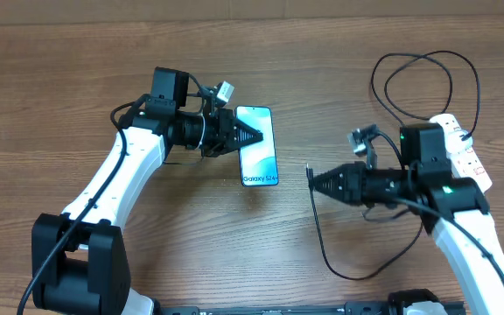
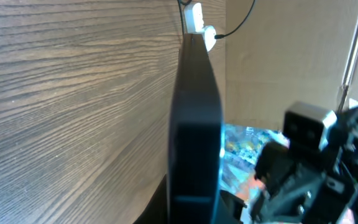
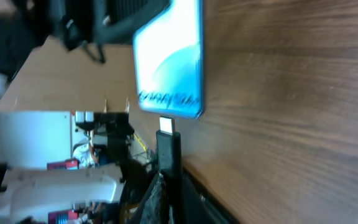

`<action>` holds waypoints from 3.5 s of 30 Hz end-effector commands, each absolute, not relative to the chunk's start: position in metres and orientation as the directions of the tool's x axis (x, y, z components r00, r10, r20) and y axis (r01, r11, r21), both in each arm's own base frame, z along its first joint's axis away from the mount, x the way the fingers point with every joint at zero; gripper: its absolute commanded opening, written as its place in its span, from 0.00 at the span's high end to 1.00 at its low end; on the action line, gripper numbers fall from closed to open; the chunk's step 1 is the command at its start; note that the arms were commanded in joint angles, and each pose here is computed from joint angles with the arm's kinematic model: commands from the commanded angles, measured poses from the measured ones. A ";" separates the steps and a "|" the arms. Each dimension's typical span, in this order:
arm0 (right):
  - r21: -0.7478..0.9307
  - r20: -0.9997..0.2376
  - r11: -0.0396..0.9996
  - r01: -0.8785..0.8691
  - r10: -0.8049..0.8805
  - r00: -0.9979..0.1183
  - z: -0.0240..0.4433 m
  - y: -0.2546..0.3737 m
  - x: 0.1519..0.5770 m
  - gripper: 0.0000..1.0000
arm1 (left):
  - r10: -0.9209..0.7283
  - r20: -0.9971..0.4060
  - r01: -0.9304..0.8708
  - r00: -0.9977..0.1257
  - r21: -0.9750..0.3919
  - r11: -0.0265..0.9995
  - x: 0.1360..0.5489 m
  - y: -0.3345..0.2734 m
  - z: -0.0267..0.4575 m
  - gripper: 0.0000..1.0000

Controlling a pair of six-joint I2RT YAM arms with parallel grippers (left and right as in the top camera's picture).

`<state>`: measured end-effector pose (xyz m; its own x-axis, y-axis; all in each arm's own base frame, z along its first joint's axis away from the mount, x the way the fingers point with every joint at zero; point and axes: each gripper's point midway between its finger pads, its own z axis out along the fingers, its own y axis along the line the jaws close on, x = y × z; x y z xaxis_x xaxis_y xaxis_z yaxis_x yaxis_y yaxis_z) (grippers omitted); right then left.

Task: Plug charger to phone and switch on socket

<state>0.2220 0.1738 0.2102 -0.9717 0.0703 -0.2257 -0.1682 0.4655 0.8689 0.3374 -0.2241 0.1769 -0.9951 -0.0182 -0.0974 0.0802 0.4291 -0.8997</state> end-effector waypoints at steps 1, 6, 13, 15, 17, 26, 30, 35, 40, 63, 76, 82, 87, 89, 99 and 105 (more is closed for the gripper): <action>0.857 -0.327 0.428 -0.288 0.020 -0.945 0.231 0.176 0.202 0.96 | -0.011 -0.080 0.070 -0.997 -0.924 0.375 0.335 -0.226 0.188 0.96; 0.853 -0.337 0.428 -0.299 0.013 -0.941 0.238 0.174 0.179 0.96 | 0.016 -0.149 0.148 -0.989 -0.949 0.279 0.340 -0.234 0.210 0.95; 0.849 -0.379 0.391 -0.354 -0.016 -0.925 0.237 0.174 0.157 0.96 | 0.014 -0.250 0.248 -0.968 -0.949 0.196 0.353 -0.239 0.235 0.96; 0.855 -0.362 0.393 -0.339 -0.017 -0.932 0.229 0.174 0.155 0.96 | 0.017 -0.281 0.280 -0.959 -0.945 0.172 0.355 -0.241 0.243 0.96; 0.869 -0.344 0.371 -0.328 -0.023 -0.939 0.222 0.176 0.152 0.96 | 0.020 -0.308 0.307 -0.951 -0.940 0.147 0.356 -0.242 0.250 0.96; 0.915 -0.364 0.164 -0.370 -0.064 -0.929 0.206 0.186 0.139 0.96 | 0.005 -0.365 0.362 -0.931 -0.924 0.125 0.363 -0.243 0.263 0.96; 0.920 -0.350 0.165 -0.356 -0.065 -0.935 0.199 0.186 0.137 0.96 | 0.003 -0.383 0.381 -0.924 -0.917 0.122 0.364 -0.243 0.265 0.96; 0.905 -0.389 0.158 -0.394 -0.062 -0.919 0.202 0.186 0.141 0.96 | -0.001 -0.444 0.442 -0.896 -0.891 0.109 0.367 -0.245 0.272 0.96; 0.907 -0.384 0.173 -0.385 -0.038 -0.923 0.204 0.187 0.152 0.96 | -0.012 -0.459 0.454 -0.889 -0.883 0.116 0.370 -0.245 0.273 0.96; 0.929 -0.334 0.160 -0.335 -0.037 -0.942 0.199 0.189 0.162 0.96 | -0.053 -0.483 0.471 -0.874 -0.869 0.154 0.380 -0.244 0.273 0.96; 0.920 -0.367 0.144 -0.364 -0.009 -0.930 0.209 0.191 0.181 0.96 | -0.056 -0.564 0.554 -0.824 -0.822 0.128 0.380 -0.254 0.287 0.96; 0.926 -0.350 0.130 -0.354 -0.054 -0.935 0.205 0.200 0.175 0.96 | -0.095 -0.576 0.559 -0.812 -0.815 0.154 0.389 -0.253 0.290 0.96; 0.930 -0.310 0.181 -0.319 -0.075 -0.948 0.198 0.217 0.173 0.96 | -0.096 -0.583 0.567 -0.807 -0.810 0.151 0.389 -0.254 0.291 0.96; 0.926 -0.321 0.173 -0.335 -0.103 -0.941 0.199 0.225 0.167 0.96 | -0.094 -0.583 0.567 -0.807 -0.810 0.150 0.389 -0.253 0.291 0.96; 0.923 -0.331 0.141 -0.357 -0.181 -0.926 0.200 0.239 0.148 0.96 | -0.079 -0.592 0.579 -0.802 -0.803 0.138 0.385 -0.254 0.292 0.96; 0.914 -0.359 0.129 -0.384 -0.177 -0.916 0.204 0.240 0.150 0.96 | -0.071 -0.598 0.587 -0.798 -0.799 0.132 0.384 -0.254 0.292 0.96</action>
